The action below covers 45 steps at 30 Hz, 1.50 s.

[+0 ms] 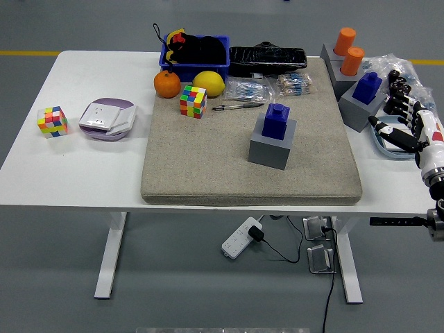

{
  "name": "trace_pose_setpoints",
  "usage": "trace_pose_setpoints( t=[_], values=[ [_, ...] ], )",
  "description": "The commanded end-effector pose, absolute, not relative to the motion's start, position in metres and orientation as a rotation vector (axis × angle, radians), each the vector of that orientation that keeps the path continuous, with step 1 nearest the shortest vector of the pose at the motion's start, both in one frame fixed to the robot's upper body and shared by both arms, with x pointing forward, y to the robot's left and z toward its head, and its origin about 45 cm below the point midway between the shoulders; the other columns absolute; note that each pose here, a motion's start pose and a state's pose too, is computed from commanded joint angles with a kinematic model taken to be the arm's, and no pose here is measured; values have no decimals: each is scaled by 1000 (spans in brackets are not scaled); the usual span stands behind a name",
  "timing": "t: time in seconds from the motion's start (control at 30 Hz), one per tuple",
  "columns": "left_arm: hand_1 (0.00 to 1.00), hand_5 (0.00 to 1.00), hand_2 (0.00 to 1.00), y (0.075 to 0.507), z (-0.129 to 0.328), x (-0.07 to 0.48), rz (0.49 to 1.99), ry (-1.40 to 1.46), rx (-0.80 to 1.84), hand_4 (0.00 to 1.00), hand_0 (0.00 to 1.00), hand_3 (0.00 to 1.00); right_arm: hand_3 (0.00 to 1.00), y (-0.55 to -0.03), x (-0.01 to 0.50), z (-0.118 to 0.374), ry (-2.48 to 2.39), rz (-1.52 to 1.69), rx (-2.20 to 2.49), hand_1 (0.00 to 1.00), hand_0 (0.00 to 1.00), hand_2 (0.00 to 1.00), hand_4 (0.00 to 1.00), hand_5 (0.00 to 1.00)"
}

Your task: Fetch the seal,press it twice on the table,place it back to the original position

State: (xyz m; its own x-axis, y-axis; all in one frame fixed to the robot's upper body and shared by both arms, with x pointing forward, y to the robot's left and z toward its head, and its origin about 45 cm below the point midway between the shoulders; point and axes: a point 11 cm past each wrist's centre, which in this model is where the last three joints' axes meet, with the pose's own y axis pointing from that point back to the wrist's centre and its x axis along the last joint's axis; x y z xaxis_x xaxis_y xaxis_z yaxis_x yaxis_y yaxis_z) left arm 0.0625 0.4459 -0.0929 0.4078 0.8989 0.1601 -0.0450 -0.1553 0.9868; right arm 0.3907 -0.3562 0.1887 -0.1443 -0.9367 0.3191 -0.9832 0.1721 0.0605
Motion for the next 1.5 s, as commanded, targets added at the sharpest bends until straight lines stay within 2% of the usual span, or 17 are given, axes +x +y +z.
trace_pose_setpoints(
  t=[1.5],
  values=[
    [794,339,759,450,-91,65,1006,788,1494,738,827,814,850,-363,392,196,-2186,251,1826,859,908,851,885,244]
  ],
)
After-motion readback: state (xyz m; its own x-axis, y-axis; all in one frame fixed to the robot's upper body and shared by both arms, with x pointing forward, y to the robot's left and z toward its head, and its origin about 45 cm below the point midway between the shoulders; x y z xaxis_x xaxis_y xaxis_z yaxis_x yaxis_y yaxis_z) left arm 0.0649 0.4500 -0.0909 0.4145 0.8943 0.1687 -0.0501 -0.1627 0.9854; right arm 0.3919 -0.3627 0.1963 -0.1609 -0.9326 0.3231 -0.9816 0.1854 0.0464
